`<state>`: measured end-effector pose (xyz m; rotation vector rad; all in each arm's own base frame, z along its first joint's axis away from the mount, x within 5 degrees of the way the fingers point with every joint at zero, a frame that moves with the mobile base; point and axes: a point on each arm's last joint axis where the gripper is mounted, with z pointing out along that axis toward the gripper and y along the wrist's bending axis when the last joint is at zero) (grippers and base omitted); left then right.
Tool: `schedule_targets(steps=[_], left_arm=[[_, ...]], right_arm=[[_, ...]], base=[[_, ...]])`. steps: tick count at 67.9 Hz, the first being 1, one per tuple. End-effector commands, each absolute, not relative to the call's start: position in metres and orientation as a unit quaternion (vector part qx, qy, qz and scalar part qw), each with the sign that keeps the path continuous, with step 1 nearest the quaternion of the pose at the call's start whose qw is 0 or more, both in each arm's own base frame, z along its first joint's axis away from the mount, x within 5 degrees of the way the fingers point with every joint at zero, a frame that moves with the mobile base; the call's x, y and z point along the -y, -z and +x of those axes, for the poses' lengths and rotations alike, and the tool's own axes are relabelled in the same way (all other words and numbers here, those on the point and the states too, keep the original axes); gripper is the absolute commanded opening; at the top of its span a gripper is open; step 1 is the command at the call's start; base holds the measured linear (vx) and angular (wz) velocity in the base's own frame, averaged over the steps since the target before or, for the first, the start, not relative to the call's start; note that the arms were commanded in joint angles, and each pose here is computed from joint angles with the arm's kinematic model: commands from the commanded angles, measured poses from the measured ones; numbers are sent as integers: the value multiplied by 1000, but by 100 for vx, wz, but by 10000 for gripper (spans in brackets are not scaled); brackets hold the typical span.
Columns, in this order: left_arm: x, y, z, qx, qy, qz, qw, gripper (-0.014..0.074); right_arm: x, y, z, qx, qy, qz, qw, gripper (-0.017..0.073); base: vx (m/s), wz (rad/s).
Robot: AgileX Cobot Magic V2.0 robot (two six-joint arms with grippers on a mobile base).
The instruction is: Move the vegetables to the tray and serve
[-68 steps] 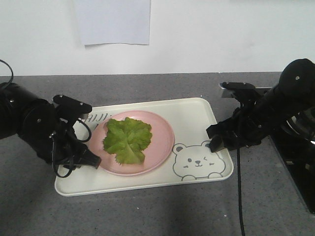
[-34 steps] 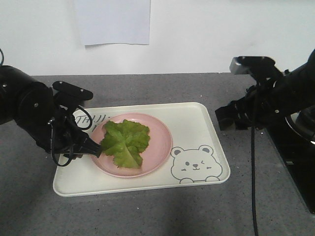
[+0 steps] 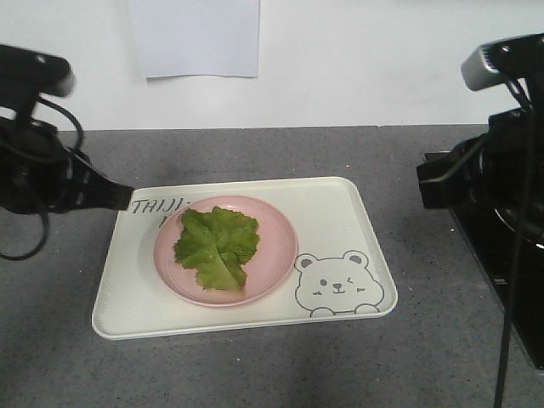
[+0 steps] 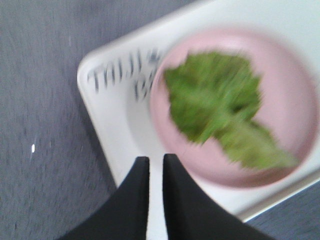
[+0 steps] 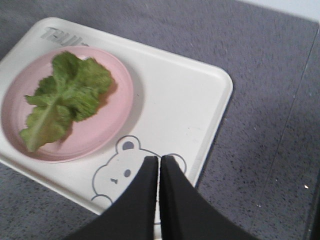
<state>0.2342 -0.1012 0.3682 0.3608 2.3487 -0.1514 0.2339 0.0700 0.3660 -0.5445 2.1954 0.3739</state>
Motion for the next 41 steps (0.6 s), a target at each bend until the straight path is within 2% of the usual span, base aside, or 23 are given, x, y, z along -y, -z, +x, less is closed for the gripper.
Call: schedule_targets(steps=[1, 9, 14, 33, 41], left_arm=[[93, -413, 203, -858, 123, 127, 483, -8], [78, -426, 169, -820, 150, 121, 538, -8], [69, -417, 150, -807, 154, 120, 558, -7], [51, -322, 113, -817, 151, 123, 542, -7], [49, -305, 107, -809, 156, 122, 553, -7]], right_arm=[[-66, -377, 206, -828, -150, -216, 496, -6], [-58, -355, 172, -803, -127, -228, 536, -6], [-53, -338, 153, -797, -119, -220, 550, -6], [-44, -299, 110, -791, -110, -218, 561, -6], [-44, -298, 106, -788, -113, -218, 564, -6]], base=[[0, 0], [0, 0], [0, 0], [0, 0], [0, 0]])
